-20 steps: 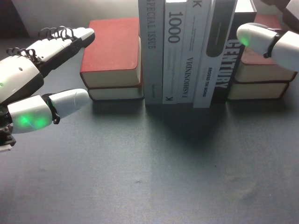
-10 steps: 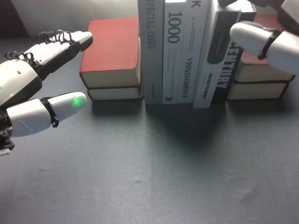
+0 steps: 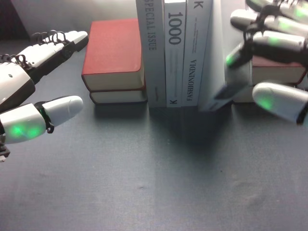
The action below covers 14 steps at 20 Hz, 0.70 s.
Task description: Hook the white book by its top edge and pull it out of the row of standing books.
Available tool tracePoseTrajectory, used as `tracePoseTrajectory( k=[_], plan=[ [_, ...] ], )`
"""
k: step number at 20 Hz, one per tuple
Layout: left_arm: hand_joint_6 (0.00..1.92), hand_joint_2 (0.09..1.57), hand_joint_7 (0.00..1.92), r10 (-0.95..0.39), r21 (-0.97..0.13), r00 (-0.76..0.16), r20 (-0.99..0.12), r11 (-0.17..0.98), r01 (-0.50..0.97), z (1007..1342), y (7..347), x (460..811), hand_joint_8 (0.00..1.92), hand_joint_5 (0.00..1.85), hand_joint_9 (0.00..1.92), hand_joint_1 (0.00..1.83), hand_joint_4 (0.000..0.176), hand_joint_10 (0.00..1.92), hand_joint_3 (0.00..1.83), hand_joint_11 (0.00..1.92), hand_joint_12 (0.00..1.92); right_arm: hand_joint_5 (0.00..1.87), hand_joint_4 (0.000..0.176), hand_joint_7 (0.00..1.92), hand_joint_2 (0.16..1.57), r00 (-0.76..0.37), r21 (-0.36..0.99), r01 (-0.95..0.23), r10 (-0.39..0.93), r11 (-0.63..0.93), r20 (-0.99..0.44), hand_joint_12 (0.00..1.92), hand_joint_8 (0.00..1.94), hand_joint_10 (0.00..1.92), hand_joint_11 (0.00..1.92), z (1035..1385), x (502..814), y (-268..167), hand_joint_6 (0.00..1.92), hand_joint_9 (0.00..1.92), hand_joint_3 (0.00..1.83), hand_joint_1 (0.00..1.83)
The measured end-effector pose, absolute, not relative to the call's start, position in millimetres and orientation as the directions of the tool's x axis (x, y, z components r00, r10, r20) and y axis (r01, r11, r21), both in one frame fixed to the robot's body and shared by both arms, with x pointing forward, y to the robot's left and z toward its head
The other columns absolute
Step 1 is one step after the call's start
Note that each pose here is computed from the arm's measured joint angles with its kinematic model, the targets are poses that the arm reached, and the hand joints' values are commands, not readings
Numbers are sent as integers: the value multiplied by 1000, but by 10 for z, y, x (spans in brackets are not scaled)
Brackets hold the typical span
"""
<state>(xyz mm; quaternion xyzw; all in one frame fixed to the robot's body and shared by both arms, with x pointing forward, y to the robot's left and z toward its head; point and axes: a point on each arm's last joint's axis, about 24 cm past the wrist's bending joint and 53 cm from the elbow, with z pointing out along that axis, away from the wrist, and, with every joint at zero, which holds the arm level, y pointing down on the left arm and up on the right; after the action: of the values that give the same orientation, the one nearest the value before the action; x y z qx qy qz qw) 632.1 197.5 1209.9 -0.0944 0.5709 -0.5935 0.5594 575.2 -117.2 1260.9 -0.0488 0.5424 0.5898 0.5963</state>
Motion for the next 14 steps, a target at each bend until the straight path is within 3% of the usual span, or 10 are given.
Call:
tracePoseTrajectory(
  k=[2,3,5,7,8,9,10,11,14],
  plan=[
    [0,1348,0,-781,-782,-345,-521,274,559,12127,2001,6327,0,0,0,269,55,0,0,0,0,561,0,361,1439,-325,599,-753,637,272,-699,811,17,140,0,12520,5636,-1141,894,102,0,322],
    [0,1344,0,-783,-784,-343,-518,274,557,12127,2008,6333,0,0,0,235,56,0,0,0,0,595,0,403,1415,-343,609,-749,633,262,-694,969,23,218,0,12479,5599,-1140,816,171,0,363],
    [0,1340,0,-782,-783,-343,-520,277,557,12117,2015,6328,0,0,0,240,45,0,0,0,0,638,0,569,1464,-377,636,-733,634,243,-676,1592,75,420,0,12405,5537,-1153,787,375,15,276],
    [0,1332,0,-780,-785,-346,-521,279,553,12099,2016,6324,0,0,0,253,54,0,0,0,0,620,0,756,1513,-423,671,-709,630,218,-651,1681,133,759,132,12308,5471,-1162,860,458,9,280],
    [0,1333,0,-781,-785,-345,-521,278,554,12101,2018,6324,0,0,0,246,58,0,0,0,0,600,0,807,1530,-451,693,-684,613,230,-648,1653,158,812,202,12189,5476,-1142,859,498,12,251],
    [0,1335,0,-782,-784,-344,-520,277,556,12108,2020,6322,0,0,0,225,65,0,0,0,0,609,0,923,1545,-478,723,-641,605,255,-637,1554,210,827,407,12026,5516,-1135,830,644,15,197],
    [0,1332,0,-784,-785,-342,-519,278,553,12105,2026,6328,0,0,0,206,70,0,0,0,0,624,0,1029,1544,-507,748,-605,591,274,-627,1502,271,880,593,11883,5530,-1126,797,817,8,256],
    [0,1332,0,-785,-786,-341,-517,279,552,12104,2033,6330,0,0,0,203,64,0,0,0,0,614,0,1080,1551,-521,754,-596,581,277,-625,1539,409,969,723,11840,5518,-1114,768,922,4,255],
    [0,1335,0,-786,-784,-339,-517,276,556,12110,2030,6316,0,0,0,203,68,0,0,0,0,469,0,817,1536,-517,757,-601,597,256,-613,1658,757,1140,572,11898,5512,-1125,874,732,0,348]
  ],
)
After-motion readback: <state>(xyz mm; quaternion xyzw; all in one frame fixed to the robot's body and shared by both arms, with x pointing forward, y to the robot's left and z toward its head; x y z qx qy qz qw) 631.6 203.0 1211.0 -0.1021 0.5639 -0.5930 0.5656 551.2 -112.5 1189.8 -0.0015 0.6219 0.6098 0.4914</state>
